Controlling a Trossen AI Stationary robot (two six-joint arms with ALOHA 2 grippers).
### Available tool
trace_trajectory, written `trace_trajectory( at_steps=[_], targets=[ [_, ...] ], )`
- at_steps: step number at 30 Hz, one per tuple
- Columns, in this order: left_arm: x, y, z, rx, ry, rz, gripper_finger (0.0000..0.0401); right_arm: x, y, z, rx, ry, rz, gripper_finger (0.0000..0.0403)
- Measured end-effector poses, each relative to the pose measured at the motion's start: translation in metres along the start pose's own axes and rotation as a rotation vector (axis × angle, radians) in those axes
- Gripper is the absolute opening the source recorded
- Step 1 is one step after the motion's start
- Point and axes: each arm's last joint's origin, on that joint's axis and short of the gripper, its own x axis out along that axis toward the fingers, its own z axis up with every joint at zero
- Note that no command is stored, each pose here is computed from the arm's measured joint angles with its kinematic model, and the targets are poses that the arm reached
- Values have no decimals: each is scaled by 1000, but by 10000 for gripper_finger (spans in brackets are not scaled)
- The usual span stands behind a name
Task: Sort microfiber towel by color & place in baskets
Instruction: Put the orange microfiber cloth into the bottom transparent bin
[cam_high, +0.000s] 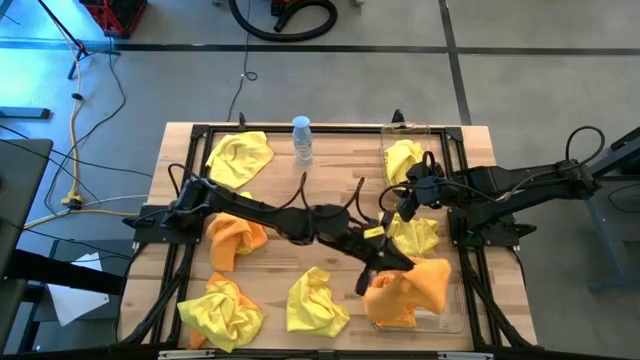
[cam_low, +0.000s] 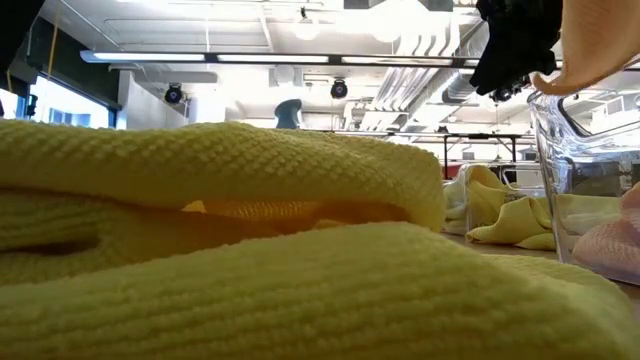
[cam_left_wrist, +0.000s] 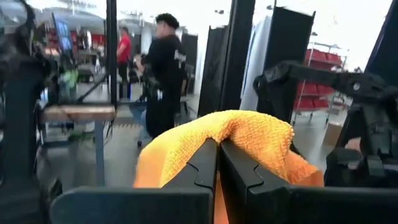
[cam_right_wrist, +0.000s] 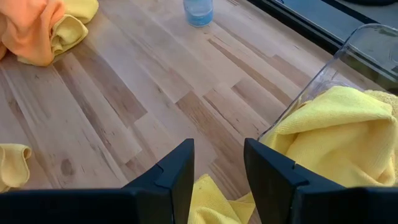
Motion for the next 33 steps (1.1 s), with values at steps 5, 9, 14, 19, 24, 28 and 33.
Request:
trace_trajectory(
  at_steps=[5, 9, 14, 19, 24, 28, 33],
  targets=[
    [-2, -2, -23, 48, 228, 21, 0, 0, 0, -1, 3, 13, 0, 135],
    [-2, -1, -49, 68, 397, 99, 0, 0, 0, -2, 3, 29, 17, 135],
    [14, 5, -98, 73, 424, 111, 0, 0, 1, -3, 5, 56, 42, 135],
    [29, 10, -129, 33, 374, 22, 0, 0, 1, -4, 0, 90, 64, 135],
    [29, 13, -138, 58, 449, 15, 1, -1, 2, -7, 13, 157, 121, 135],
    [25, 12, -138, 107, 511, 1, 4, -1, 1, -8, 11, 170, 122, 135],
    [21, 8, -138, 113, 574, -8, 44, -1, 1, -8, 11, 169, 122, 135]
  ],
)
